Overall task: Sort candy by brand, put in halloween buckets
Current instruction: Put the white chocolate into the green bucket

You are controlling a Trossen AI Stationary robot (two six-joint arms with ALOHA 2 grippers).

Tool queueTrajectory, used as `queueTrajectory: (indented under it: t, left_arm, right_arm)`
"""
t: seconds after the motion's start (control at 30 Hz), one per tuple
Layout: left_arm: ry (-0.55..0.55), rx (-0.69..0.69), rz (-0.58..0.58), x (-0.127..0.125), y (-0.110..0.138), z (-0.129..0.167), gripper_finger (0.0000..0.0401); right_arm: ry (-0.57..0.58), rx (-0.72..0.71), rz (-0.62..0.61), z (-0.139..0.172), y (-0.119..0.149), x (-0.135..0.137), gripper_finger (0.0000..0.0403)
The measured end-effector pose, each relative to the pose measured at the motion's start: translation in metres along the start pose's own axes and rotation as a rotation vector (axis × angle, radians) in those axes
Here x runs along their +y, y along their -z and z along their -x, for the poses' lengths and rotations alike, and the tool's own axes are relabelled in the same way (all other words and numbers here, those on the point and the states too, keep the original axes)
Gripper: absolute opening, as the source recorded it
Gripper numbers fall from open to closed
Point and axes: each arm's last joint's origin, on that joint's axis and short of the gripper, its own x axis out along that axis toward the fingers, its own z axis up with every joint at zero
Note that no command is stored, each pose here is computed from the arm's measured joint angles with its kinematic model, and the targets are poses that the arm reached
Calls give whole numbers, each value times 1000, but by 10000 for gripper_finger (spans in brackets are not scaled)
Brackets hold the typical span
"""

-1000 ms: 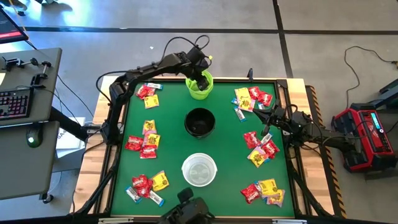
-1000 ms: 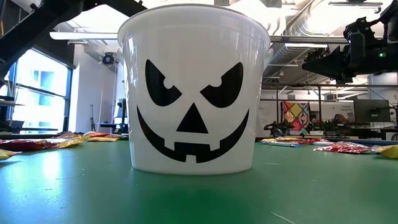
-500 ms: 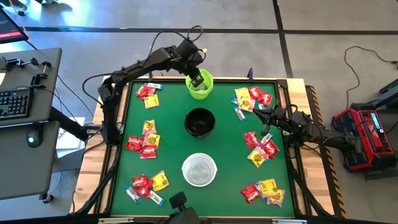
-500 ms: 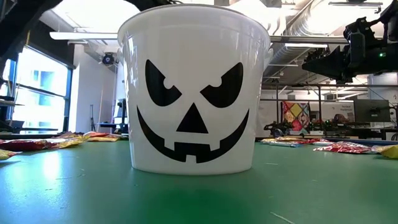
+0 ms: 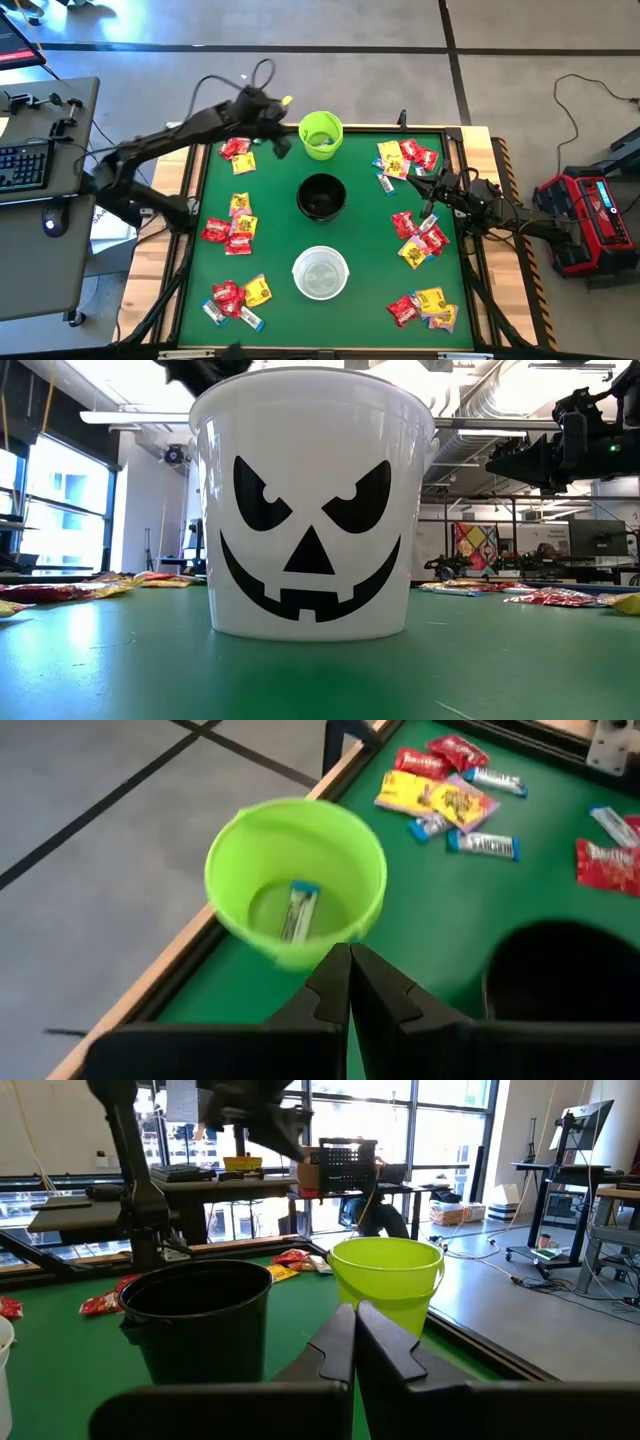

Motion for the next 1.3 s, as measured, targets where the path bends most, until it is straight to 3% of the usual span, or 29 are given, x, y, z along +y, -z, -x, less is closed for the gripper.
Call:
queueTrajectory:
  t: [0.17,0.37,0.67,0.9,1.3]
  left_arm:
    - [-70,63,-27,9,23,33,0]
    - [-126,220,-27,27,39,36,0]
    - [-130,371,-48,47,49,0,17]
    - [-187,519,-166,56,61,-41,86]
    - [-221,651,-122,94,88,-93,187]
  right_arm:
    - [0,0,0,0,0,0,0]
    - [0,0,0,0,0,0,0]
    - [0,0,0,0,0,0,0]
    - [0,0,0,0,0,0,0]
    - [0,0,0,0,0,0,0]
